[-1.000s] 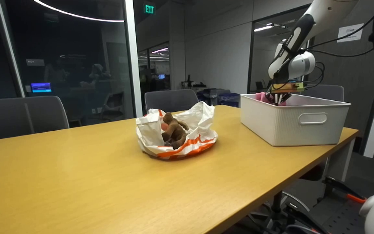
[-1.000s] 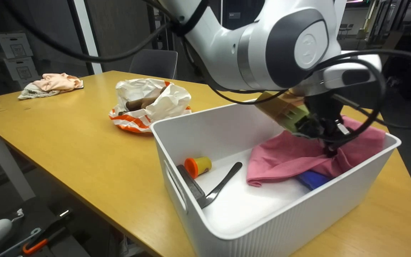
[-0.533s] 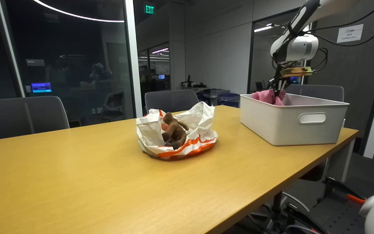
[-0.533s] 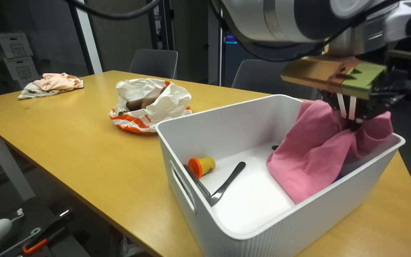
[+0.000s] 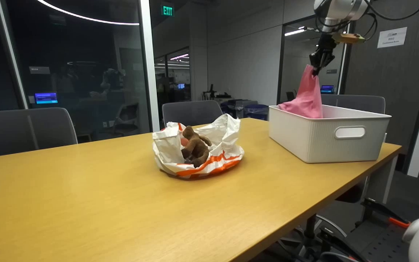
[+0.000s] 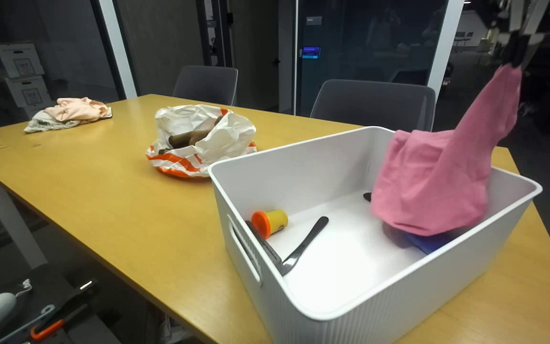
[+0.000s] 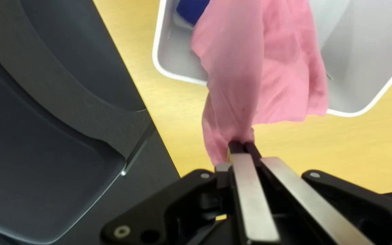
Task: Put the plush toy and the pink shirt into the carrier bag
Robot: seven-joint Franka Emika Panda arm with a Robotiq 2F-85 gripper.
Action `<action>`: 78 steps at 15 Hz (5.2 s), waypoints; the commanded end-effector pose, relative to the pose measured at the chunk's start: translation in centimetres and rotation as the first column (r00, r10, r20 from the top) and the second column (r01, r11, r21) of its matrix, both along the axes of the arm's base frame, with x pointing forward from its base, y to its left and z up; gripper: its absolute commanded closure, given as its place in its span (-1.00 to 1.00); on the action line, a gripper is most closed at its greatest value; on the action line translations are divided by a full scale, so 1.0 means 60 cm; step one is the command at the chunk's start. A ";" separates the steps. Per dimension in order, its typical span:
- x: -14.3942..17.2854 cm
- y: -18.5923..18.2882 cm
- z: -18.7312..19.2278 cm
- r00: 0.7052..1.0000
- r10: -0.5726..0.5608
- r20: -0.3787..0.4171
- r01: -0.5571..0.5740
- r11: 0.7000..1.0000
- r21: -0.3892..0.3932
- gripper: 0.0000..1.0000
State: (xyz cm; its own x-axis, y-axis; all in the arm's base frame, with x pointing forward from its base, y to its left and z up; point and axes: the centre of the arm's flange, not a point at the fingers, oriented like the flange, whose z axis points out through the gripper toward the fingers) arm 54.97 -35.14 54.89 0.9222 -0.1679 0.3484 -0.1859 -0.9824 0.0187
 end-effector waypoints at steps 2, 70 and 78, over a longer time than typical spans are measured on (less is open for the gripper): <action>0.002 0.021 0.127 0.987 0.151 0.050 -0.150 0.988 -0.031 0.98; -0.202 0.461 -0.361 0.585 0.798 -0.145 -0.781 0.506 -0.367 -1.00; -0.139 0.389 -0.162 0.562 0.821 -0.101 -0.815 0.529 -0.236 -1.00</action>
State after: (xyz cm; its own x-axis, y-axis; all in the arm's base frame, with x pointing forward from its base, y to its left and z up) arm 45.29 -9.20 38.71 0.6114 0.7375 0.2868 0.6808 -0.6750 0.2843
